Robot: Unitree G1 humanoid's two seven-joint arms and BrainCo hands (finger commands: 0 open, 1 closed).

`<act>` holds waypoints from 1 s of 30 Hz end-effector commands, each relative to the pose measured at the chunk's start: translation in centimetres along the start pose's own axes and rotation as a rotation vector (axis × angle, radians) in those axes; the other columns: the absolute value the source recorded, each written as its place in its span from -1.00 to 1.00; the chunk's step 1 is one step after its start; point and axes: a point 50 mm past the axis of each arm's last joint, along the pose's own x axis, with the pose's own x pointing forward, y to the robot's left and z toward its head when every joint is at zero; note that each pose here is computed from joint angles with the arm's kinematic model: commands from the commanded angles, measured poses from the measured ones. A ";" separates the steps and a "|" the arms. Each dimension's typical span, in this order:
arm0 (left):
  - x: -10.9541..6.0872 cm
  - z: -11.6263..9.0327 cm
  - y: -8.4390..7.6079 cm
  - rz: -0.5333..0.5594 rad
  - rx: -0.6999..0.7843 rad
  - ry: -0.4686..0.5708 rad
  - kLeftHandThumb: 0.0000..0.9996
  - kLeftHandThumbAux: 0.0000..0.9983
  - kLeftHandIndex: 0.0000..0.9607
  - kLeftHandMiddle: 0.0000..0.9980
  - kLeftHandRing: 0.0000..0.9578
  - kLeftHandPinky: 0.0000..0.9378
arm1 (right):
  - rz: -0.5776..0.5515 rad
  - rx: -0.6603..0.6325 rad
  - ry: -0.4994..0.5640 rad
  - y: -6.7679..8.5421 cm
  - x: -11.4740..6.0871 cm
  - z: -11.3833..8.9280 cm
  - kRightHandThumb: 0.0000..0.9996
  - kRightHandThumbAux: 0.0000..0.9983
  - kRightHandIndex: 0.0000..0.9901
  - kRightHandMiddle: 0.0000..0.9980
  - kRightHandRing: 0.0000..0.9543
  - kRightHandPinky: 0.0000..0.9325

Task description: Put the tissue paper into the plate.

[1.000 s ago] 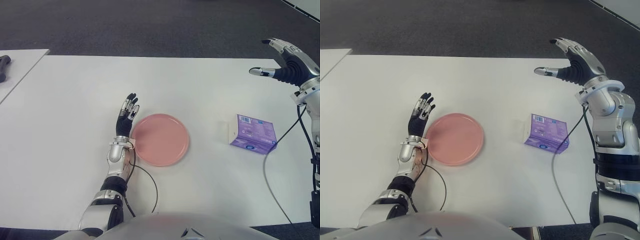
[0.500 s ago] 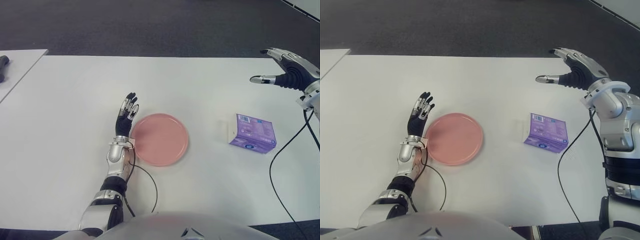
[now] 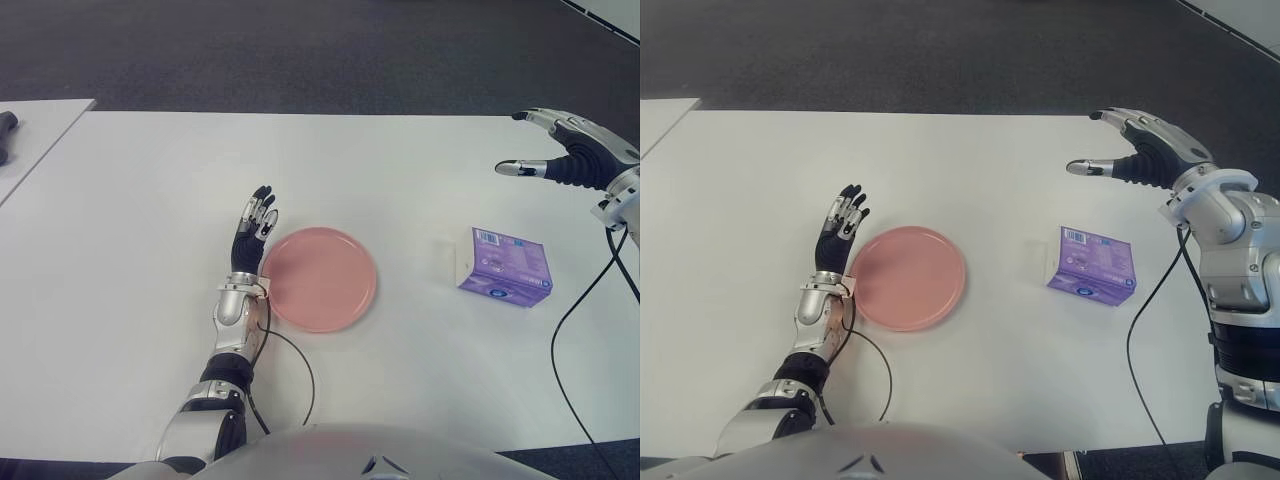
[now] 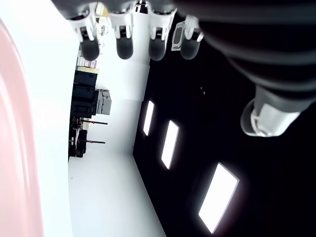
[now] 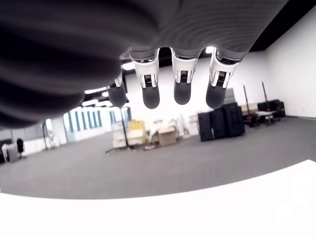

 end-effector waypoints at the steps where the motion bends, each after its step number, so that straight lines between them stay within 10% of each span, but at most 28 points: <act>1: -1.4 -1.1 0.6 0.051 0.003 0.058 -0.94 -0.11 -1.00 -1.00 -1.00 -1.00 | 0.034 -0.050 0.007 0.2 -0.3 0.0 -0.01 -0.56 -1.00 -1.00 -1.00 -1.00; 30: -0.8 -1.0 0.7 0.074 -0.001 0.074 -0.96 -0.14 -1.00 -1.00 -1.00 -1.00 | 0.249 -0.239 -0.046 -0.3 -2.0 0.1 0.01 -0.66 -1.00 -1.00 -1.00 -1.00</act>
